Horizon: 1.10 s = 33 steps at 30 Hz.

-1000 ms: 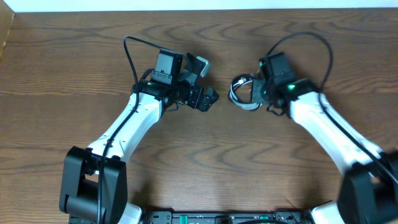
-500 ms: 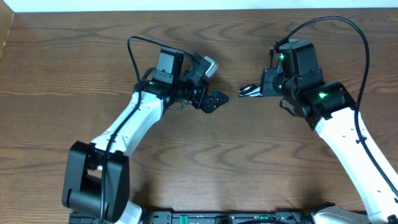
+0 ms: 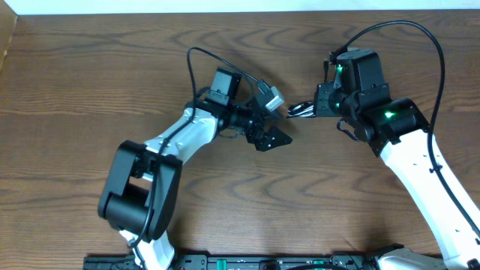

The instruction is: Untangle cables

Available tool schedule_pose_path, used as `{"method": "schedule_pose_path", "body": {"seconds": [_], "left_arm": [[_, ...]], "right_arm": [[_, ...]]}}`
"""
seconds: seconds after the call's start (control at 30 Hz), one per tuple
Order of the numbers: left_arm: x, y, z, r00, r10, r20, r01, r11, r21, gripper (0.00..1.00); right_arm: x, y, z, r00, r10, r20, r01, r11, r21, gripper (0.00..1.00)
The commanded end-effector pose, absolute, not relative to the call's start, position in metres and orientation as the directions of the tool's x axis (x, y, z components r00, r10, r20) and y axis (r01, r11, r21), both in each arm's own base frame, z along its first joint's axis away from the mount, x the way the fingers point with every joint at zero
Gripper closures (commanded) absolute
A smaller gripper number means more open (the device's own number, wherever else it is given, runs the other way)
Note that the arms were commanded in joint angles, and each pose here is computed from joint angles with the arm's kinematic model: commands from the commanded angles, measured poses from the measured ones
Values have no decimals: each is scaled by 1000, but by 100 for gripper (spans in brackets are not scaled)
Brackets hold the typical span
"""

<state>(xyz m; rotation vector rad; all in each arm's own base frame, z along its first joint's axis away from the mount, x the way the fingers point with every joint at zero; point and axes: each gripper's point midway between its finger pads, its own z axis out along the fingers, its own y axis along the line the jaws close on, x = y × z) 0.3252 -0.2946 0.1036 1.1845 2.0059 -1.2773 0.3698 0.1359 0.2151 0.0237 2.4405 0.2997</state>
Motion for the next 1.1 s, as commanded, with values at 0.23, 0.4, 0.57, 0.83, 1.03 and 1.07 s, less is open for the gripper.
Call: {"method": "schedule_pose_path", "body": {"seconds": [0.23, 0.4, 0.57, 0.83, 1.03, 1.07], "left_arm": [[349, -316, 116, -296, 357, -886, 955, 119, -271, 2], [358, -318, 107, -284, 394, -874, 956, 187, -226, 2], [359, -326, 99, -253, 424, -870, 962, 206, -179, 2], [365, -335, 78, -234, 454, -860, 963, 233, -139, 0], [362, -334, 53, -275, 477, -835, 955, 237, -180, 14], [362, -334, 51, -279, 479, -832, 954, 237, -184, 19]], "right_arm": [[361, 144, 219, -796, 74, -601, -103, 961, 255, 99], [361, 146, 220, -796, 75, -601, -108, 959, 262, 99], [358, 152, 220, -804, 71, -591, -130, 948, 291, 99], [355, 157, 220, -811, 67, -580, -145, 939, 312, 99], [355, 157, 220, -812, 67, -580, -145, 939, 311, 99], [355, 157, 220, -812, 67, -580, -145, 939, 311, 99]]}}
